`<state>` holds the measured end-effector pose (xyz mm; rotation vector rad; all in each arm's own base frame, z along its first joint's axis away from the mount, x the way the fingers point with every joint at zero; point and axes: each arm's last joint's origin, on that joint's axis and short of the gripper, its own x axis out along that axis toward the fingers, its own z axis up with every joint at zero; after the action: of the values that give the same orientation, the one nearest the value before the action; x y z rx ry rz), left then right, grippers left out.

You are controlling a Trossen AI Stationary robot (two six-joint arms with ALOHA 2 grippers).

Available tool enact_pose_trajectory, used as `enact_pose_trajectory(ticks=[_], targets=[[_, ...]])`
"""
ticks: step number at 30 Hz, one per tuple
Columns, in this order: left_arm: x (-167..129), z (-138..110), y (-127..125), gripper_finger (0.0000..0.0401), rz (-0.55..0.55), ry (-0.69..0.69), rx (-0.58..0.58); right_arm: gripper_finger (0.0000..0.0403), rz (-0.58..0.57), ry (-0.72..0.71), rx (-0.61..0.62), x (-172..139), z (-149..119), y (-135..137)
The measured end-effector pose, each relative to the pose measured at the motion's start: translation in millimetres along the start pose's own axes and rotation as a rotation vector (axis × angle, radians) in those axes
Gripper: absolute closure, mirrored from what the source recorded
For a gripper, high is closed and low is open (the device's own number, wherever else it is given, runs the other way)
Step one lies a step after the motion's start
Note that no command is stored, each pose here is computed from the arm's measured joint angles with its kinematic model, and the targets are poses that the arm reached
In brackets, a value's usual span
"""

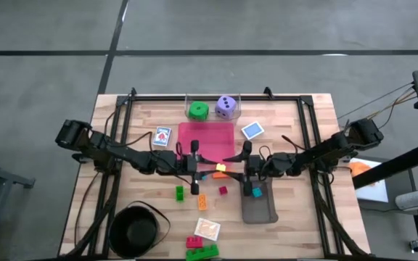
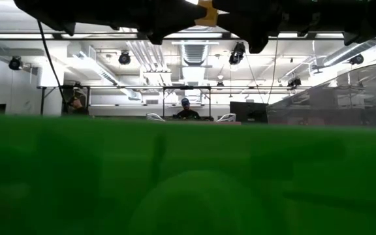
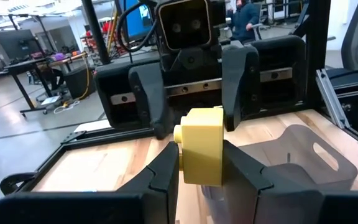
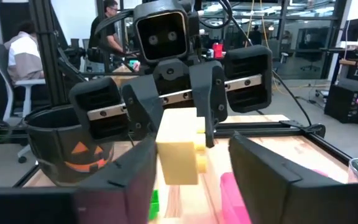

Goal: Pick & Place Toys
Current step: Put the small yellow game piece into the black bin

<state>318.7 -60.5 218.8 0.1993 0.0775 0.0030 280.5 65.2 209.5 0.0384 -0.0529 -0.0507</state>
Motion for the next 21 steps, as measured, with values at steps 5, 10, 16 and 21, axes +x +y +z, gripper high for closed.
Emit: enact_pose_trajectory(ticks=[5, 10, 16, 21], targets=[[0.0, 0.8, 0.3, 0.0313, 0.003, -0.008, -0.002, 0.0263, 0.003, 0.000, -0.002, 0.0, 0.0, 0.1], [0.0, 0.9, 0.4, 0.0313, 0.006, -0.008, -0.007, 0.0292, 0.001, 0.000, -0.004, 0.0, 0.0, 0.0], [-0.1, 0.9, 0.4, 0.0313, 0.006, -0.009, -0.010, 0.0313, -0.001, 0.000, -0.010, 0.0, 0.1, -0.1], [-0.1, 0.8, 0.4, 0.0313, 0.006, -0.008, -0.009, 0.0316, -0.003, 0.000, -0.019, 0.0, 0.0, -0.1]])
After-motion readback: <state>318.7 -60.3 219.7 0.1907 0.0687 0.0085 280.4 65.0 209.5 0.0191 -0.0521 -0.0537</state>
